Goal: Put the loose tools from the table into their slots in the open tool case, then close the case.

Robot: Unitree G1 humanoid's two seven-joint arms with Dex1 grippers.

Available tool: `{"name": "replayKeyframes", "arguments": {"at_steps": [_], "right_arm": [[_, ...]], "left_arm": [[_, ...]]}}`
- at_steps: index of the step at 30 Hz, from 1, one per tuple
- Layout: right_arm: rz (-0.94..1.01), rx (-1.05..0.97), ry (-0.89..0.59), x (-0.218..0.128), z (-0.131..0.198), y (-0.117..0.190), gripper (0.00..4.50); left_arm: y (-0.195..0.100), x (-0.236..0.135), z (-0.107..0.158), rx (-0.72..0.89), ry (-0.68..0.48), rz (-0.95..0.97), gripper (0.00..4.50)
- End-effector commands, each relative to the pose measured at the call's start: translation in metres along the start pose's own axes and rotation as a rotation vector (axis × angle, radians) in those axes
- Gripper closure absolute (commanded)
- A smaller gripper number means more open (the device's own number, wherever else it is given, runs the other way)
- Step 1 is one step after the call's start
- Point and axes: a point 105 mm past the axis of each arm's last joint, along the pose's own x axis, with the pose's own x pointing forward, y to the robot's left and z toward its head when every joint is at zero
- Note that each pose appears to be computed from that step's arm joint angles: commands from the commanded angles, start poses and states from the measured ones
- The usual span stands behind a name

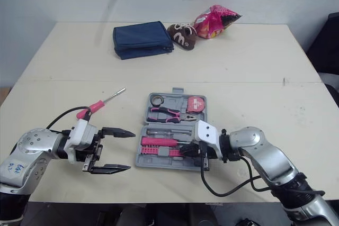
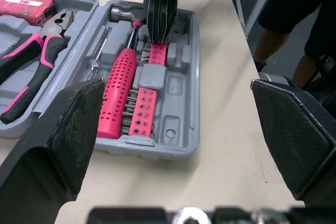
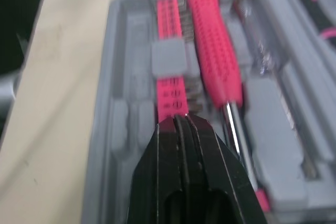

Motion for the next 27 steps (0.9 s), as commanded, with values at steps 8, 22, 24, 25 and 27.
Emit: {"name": "replayKeyframes", "arguments": {"at_steps": [8, 22, 24, 25, 27], "right_arm": [[-0.011, -0.053, 0.016, -0.004, -0.008, 0.005, 4.40], [-0.508, -0.106, -0.180, -0.180, -0.004, 0.001, 1.97], [-0.592, -0.140, -0.097, -0.205, -0.019, 0.002, 0.98], [-0.640, -0.154, -0.075, -0.219, -0.025, 0.003, 0.53], [-0.693, -0.179, -0.051, -0.236, -0.032, 0.005, 0.02]], "left_arm": [[0.007, -0.013, 0.002, 0.025, 0.023, 0.068, 0.00], [0.019, -0.178, -0.043, -0.126, 0.142, 0.788, 0.00], [0.017, -0.205, -0.050, -0.136, 0.168, 0.896, 0.00], [0.013, -0.217, -0.056, -0.153, 0.185, 0.939, 0.00], [0.007, -0.234, -0.066, -0.171, 0.229, 0.992, 0.00]]}}
